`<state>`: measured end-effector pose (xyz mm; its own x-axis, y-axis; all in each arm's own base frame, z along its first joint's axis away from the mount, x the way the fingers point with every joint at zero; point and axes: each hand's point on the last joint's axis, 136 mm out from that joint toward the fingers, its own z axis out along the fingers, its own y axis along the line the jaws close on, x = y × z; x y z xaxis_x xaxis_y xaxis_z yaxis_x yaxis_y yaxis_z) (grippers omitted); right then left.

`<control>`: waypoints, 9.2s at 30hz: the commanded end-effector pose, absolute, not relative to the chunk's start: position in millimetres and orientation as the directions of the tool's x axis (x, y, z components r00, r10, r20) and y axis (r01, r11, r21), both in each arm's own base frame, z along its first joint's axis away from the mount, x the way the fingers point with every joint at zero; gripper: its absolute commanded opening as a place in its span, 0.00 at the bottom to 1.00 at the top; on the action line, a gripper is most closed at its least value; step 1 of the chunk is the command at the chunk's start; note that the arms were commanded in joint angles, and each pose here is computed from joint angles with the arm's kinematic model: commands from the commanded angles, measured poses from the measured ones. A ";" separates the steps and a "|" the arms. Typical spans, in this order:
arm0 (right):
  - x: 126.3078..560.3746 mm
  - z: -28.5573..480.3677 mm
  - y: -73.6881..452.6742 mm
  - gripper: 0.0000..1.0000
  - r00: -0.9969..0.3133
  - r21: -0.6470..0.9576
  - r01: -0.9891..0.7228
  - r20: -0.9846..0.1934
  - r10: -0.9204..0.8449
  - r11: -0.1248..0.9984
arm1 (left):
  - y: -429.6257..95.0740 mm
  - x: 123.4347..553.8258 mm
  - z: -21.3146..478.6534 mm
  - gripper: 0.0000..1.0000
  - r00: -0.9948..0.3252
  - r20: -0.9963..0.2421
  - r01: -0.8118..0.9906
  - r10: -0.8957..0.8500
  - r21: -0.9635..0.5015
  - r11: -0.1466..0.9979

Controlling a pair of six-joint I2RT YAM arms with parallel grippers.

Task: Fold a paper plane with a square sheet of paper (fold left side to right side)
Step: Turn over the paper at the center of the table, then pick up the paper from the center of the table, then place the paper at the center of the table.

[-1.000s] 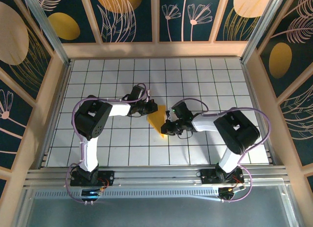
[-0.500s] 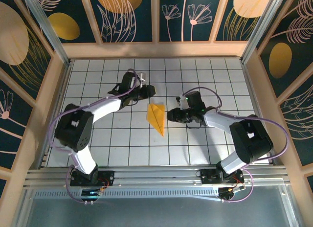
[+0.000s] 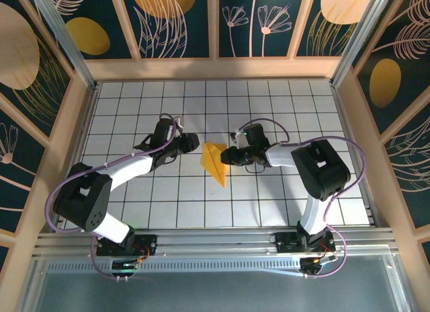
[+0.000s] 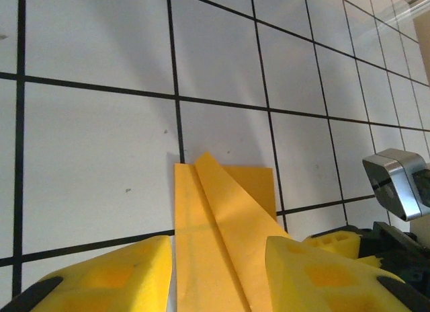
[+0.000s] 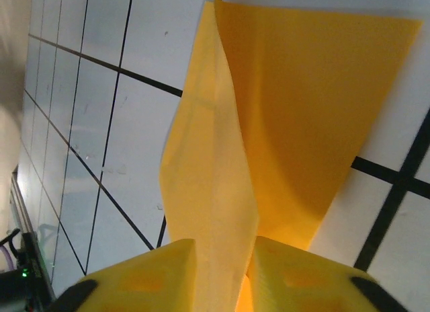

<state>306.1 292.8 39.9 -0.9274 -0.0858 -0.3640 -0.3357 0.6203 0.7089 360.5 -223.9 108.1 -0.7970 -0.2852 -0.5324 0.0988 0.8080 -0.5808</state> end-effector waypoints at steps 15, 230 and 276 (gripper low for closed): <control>337.9 151.2 276.5 0.00 -0.778 0.688 -0.518 -0.625 0.053 0.508 | -210.1 358.6 235.3 0.73 -0.596 -0.644 0.271 -0.480 -0.724 0.635; 336.3 172.6 140.0 0.86 -0.673 0.757 -0.272 -0.591 0.445 0.594 | -351.4 401.3 57.2 0.00 -0.924 -0.297 0.124 -0.239 -0.828 0.547; 314.8 142.8 264.1 0.45 -0.779 0.719 -0.581 -0.627 -0.004 0.382 | -294.2 309.9 120.5 0.00 -0.836 -0.549 0.504 0.007 -0.764 0.403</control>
